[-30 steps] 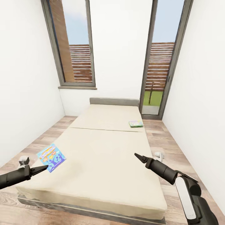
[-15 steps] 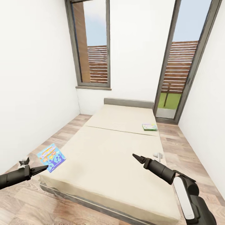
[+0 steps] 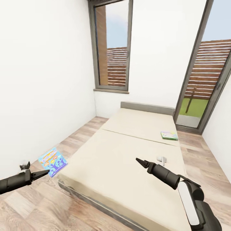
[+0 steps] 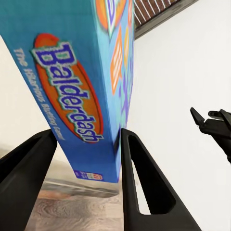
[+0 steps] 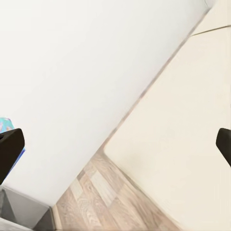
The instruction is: Put all the toys in the child's room - the three board games (two on the bed and one on the table), the two jigsaw puzzles on the table, and the tennis ball on the table - inside the toy box on the table in the child's room.
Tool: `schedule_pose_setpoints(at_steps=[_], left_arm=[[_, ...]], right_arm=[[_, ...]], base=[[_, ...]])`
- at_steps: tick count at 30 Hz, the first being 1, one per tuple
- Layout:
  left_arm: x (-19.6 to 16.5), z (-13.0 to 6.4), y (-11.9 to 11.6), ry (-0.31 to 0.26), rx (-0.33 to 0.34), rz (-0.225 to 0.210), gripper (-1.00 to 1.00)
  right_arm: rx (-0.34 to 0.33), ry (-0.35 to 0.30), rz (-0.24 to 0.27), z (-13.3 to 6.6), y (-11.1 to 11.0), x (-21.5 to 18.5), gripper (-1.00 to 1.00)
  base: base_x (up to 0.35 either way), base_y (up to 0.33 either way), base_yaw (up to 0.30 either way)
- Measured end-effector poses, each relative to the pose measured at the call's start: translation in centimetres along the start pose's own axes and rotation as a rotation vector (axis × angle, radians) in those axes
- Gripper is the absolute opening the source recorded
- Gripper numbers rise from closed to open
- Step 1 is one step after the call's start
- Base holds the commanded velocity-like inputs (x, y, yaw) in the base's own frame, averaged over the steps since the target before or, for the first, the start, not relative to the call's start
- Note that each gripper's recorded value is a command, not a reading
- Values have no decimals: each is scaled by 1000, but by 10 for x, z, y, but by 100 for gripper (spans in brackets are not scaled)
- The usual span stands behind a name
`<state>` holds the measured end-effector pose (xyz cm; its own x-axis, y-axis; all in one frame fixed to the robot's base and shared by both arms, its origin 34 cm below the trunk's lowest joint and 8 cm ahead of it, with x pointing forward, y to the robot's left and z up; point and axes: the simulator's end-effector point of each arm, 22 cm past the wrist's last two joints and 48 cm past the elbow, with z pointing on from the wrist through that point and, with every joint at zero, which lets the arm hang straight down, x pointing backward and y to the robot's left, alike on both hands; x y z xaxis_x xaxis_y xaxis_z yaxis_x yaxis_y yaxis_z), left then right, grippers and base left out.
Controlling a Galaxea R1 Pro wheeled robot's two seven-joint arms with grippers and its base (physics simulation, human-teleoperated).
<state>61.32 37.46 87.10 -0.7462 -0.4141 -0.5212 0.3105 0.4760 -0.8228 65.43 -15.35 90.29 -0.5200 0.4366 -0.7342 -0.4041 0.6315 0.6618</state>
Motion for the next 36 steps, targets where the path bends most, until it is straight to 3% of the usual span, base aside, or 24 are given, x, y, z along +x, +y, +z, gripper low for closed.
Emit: schedule_pose_setpoints(at_steps=[36], left_arm=[[-33, -17, -46, 1, -10, 5, -100]], right_arm=[[-1, 17, -28, -2, 41, -36, 100]], base=[[0, 0, 293]])
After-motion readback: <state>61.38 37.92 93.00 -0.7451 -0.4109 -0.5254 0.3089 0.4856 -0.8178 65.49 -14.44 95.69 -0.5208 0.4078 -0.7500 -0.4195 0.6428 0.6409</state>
